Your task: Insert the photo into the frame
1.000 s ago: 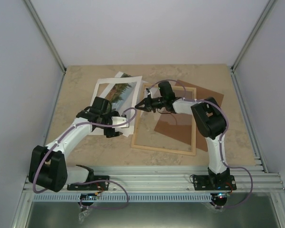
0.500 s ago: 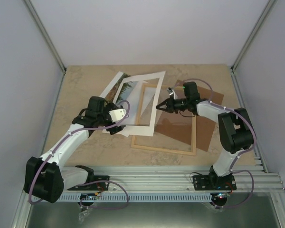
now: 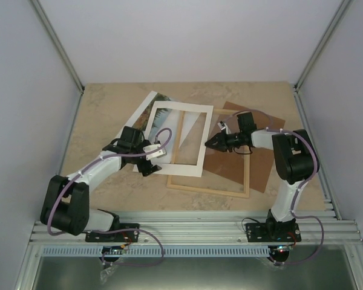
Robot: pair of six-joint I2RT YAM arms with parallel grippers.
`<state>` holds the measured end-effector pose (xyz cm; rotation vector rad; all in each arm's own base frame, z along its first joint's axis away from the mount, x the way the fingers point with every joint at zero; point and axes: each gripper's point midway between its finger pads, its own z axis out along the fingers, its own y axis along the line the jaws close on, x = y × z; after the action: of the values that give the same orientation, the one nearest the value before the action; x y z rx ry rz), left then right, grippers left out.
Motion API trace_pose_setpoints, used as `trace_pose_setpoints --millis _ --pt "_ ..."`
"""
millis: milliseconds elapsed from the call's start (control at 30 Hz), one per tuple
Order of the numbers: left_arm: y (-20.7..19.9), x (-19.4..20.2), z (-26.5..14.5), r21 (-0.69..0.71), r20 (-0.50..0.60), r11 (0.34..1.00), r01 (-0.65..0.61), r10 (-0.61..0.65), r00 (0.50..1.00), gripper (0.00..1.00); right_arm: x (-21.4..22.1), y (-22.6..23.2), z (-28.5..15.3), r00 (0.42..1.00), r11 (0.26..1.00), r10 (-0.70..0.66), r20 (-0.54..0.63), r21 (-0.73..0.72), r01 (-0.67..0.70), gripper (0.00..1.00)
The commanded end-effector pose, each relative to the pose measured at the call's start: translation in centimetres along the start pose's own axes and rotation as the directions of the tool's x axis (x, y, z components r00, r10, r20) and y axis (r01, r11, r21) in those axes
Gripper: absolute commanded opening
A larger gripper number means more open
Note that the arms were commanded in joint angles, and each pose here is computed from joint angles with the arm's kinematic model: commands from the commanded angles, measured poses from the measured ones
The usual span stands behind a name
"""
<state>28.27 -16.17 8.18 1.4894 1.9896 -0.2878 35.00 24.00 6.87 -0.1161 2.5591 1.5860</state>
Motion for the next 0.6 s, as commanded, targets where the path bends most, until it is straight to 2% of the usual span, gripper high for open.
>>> trace_pose_setpoints --millis 0,367,567 --pt "0.2 -1.1 0.1 0.033 0.032 0.998 -0.05 0.049 0.998 0.91 -1.5 1.3 -0.1 0.999 0.997 -0.038 0.019 -0.06 0.039 0.23" --pt "0.2 -0.9 0.4 0.045 0.022 0.997 -0.063 0.062 0.998 0.91 -3.8 0.6 0.8 0.999 0.999 -0.017 0.047 -0.05 0.02 0.29" --pt "-2.5 1.3 -0.2 0.174 -0.033 0.968 -0.179 0.187 0.982 0.91 -3.1 2.3 -0.6 0.994 0.995 -0.1 0.054 -0.015 0.101 0.33"
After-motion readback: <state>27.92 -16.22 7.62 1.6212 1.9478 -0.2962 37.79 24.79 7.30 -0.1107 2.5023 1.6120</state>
